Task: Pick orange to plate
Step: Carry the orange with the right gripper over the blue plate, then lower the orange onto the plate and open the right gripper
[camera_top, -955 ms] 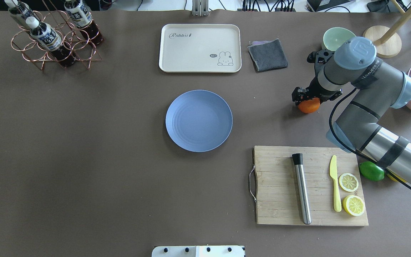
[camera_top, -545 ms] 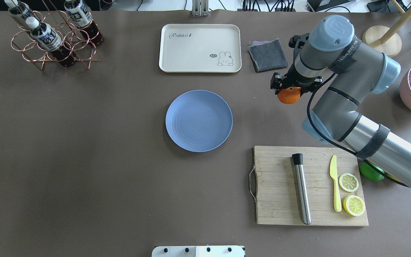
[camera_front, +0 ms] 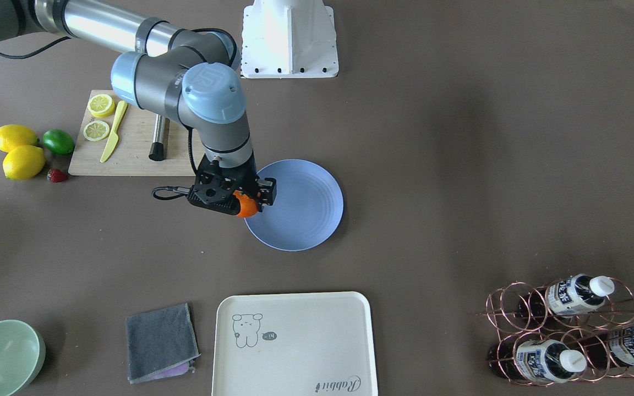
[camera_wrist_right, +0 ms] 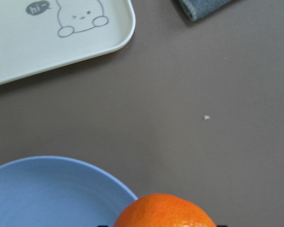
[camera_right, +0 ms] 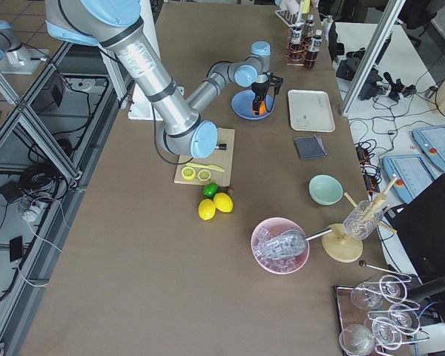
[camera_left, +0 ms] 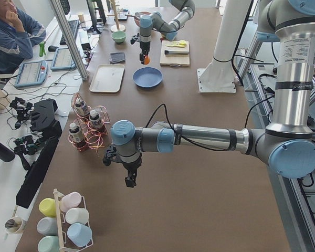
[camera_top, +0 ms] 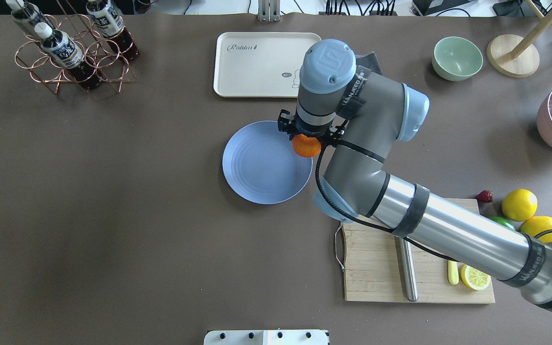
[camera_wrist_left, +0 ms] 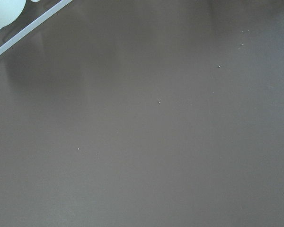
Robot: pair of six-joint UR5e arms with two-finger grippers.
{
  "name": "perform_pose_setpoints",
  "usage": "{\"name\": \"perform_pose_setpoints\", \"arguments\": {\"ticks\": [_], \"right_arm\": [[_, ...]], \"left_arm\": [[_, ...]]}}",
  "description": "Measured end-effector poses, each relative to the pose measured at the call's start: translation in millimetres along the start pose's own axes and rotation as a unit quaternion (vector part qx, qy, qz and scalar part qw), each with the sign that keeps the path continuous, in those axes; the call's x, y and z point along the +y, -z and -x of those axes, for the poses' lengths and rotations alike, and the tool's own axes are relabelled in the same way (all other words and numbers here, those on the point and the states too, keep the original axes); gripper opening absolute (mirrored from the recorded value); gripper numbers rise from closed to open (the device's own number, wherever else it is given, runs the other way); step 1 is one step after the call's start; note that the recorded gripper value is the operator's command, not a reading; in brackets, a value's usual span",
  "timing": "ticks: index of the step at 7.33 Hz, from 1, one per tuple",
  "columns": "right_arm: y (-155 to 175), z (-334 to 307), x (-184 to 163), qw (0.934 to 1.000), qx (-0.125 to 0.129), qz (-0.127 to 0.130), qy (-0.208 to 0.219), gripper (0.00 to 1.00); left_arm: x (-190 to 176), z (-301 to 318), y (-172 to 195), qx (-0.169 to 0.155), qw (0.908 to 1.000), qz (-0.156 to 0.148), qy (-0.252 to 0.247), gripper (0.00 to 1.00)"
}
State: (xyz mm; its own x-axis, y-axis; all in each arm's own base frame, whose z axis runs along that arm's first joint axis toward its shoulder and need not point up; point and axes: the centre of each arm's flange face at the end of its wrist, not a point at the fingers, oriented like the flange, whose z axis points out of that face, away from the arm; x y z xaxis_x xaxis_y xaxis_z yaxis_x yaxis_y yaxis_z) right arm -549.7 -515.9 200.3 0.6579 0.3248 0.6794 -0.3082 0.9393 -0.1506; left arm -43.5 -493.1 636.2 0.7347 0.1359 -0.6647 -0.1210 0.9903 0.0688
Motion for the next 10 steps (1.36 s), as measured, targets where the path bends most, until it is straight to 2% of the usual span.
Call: {"name": "perform_pose_setpoints", "arguments": {"ticks": [3, 7, 8, 9, 10], "right_arm": [[-24, 61, 38, 0.9997, 0.004, -0.011, -0.019, 0.00], [-49, 64, 58, 0.9998, 0.011, -0.007, -0.012, 0.00], [-54, 63, 59, 0.9998, 0.015, -0.006, -0.011, 0.80], [-57, 62, 59, 0.9998, 0.018, -0.006, -0.009, 1.00], [-57, 64, 59, 0.9998, 0.018, -0.007, -0.001, 1.00]], "left_arm": [[2, 1, -1, 0.002, 1.0000, 0.001, 0.002, 1.00], [2, 0, -1, 0.003, 1.0000, 0.001, 0.002, 1.00], [2, 0, -1, 0.003, 1.0000, 0.001, 0.002, 1.00], [2, 0, -1, 0.003, 1.0000, 0.000, 0.002, 1.00], [3, 1, -1, 0.003, 1.0000, 0.001, 0.002, 1.00]]}}
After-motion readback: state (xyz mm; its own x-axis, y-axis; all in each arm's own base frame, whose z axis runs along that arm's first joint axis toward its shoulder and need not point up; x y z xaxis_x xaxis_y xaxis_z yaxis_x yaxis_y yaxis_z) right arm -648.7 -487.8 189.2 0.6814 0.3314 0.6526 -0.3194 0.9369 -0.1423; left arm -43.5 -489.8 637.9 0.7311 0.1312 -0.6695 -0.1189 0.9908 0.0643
